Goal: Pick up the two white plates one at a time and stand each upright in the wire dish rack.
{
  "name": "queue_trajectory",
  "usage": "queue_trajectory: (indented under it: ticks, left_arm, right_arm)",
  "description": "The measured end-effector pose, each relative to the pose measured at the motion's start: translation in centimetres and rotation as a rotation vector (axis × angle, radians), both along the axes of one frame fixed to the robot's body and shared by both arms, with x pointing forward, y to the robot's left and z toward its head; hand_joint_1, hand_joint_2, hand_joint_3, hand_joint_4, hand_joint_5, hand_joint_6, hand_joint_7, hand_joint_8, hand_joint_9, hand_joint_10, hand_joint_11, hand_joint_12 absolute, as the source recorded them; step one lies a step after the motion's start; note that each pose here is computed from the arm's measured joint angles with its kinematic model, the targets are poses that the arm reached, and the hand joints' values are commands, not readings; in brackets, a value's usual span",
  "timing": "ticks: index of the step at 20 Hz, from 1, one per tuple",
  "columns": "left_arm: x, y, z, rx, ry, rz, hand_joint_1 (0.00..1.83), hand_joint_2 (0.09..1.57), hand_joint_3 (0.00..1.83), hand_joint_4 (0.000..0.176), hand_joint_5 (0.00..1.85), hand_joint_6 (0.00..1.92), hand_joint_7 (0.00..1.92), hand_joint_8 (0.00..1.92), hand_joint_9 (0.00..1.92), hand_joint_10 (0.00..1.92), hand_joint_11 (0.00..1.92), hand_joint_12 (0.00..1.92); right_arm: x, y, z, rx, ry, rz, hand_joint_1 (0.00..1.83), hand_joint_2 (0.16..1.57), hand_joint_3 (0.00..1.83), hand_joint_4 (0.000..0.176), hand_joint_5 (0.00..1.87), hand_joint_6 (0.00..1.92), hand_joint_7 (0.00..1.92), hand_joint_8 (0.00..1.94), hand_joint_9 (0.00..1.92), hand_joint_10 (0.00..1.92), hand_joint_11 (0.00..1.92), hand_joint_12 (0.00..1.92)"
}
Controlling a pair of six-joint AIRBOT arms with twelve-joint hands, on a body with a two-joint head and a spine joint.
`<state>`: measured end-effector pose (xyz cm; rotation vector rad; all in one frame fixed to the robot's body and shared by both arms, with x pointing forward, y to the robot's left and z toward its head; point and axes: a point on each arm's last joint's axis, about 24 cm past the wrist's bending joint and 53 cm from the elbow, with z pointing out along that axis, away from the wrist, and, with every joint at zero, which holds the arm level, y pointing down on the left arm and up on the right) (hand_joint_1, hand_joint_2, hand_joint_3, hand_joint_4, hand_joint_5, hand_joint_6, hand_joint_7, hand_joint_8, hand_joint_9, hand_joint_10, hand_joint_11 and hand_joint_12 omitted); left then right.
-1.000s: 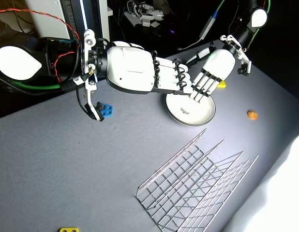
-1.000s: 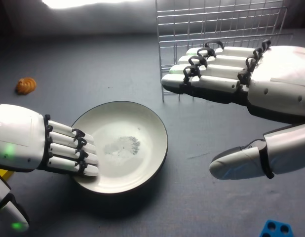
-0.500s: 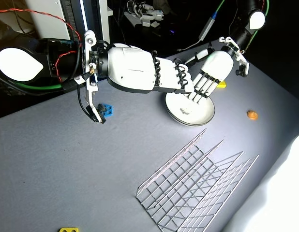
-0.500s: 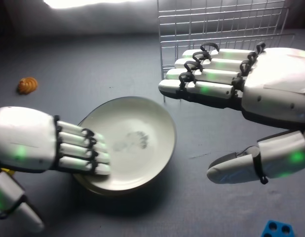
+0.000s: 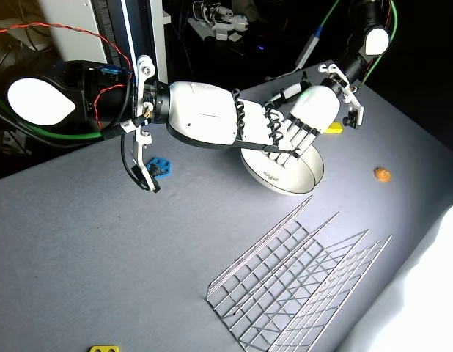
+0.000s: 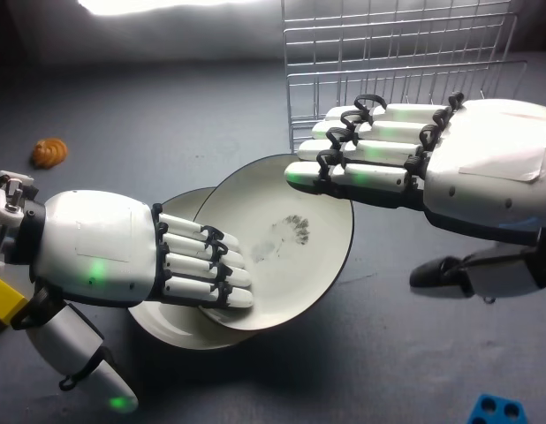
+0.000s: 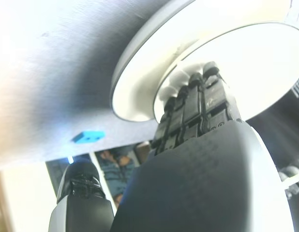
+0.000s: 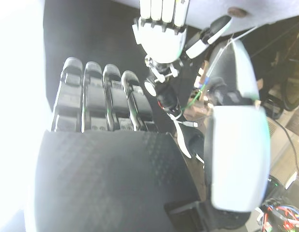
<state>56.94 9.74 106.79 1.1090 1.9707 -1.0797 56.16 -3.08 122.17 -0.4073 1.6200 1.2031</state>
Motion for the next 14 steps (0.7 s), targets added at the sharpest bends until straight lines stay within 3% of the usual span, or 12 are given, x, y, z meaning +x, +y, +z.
queue_trajectory:
  ticks: [1, 2, 3, 7, 14]
  left_arm:
    - [0.0, 0.0, 0.0, 0.0, 0.0, -0.001, 0.0, 1.04, 0.0, 0.0, 0.0, 0.0, 0.0, 0.0, 0.0, 0.0, 0.0, 0.0]
    - [0.0, -0.1, 0.0, -0.001, 0.001, 0.0, 0.0, 1.03, 0.0, 0.0, 0.0, 0.0, 0.0, 0.0, 0.0, 0.0, 0.0, 0.0]
    - [0.0, -0.2, -0.1, -0.003, 0.001, 0.0, 0.0, 1.04, 0.0, 0.0, 0.0, 0.0, 0.0, 0.0, 0.0, 0.0, 0.0, 0.0]
    - [0.0, -0.5, -0.1, -0.008, 0.003, 0.001, 0.0, 1.05, 0.0, 0.0, 0.0, 0.0, 0.0, 0.0, 0.0, 0.0, 0.0, 0.0]
    - [0.1, -0.7, -0.1, -0.011, 0.005, 0.001, 0.0, 1.04, 0.0, 0.0, 0.0, 0.0, 0.0, 0.0, 0.0, 0.0, 0.0, 0.0]
  right_arm:
    - [0.0, 0.1, 0.0, -0.005, -0.006, 0.0, 1.13, 1.02, 0.0, 0.0, 0.07, 0.02, 0.0, 0.0, 0.0, 0.0, 0.08, 0.05]
    - [0.0, 0.2, -0.2, -0.01, -0.01, 0.0, 1.18, 0.98, 0.0, 0.0, 0.14, 0.02, 0.01, 0.0, 0.03, 0.0, 0.0, 0.41]
    - [0.0, 0.4, -0.3, -0.015, -0.012, 0.003, 1.19, 1.0, 0.0, 0.0, 0.12, 0.01, 0.0, 0.0, 0.01, 0.0, 0.0, 0.34]
    - [0.0, 1.3, -1.5, -0.051, -0.007, 0.013, 1.24, 1.0, 0.0, 0.0, 0.1, 0.0, 0.0, 0.0, 0.0, 0.0, 0.0, 0.39]
    - [1.9, 2.1, -2.9, -0.091, -0.035, 0.003, 1.15, 1.03, 0.0, 0.0, 0.05, 0.01, 0.0, 0.0, 0.0, 0.0, 0.0, 0.37]
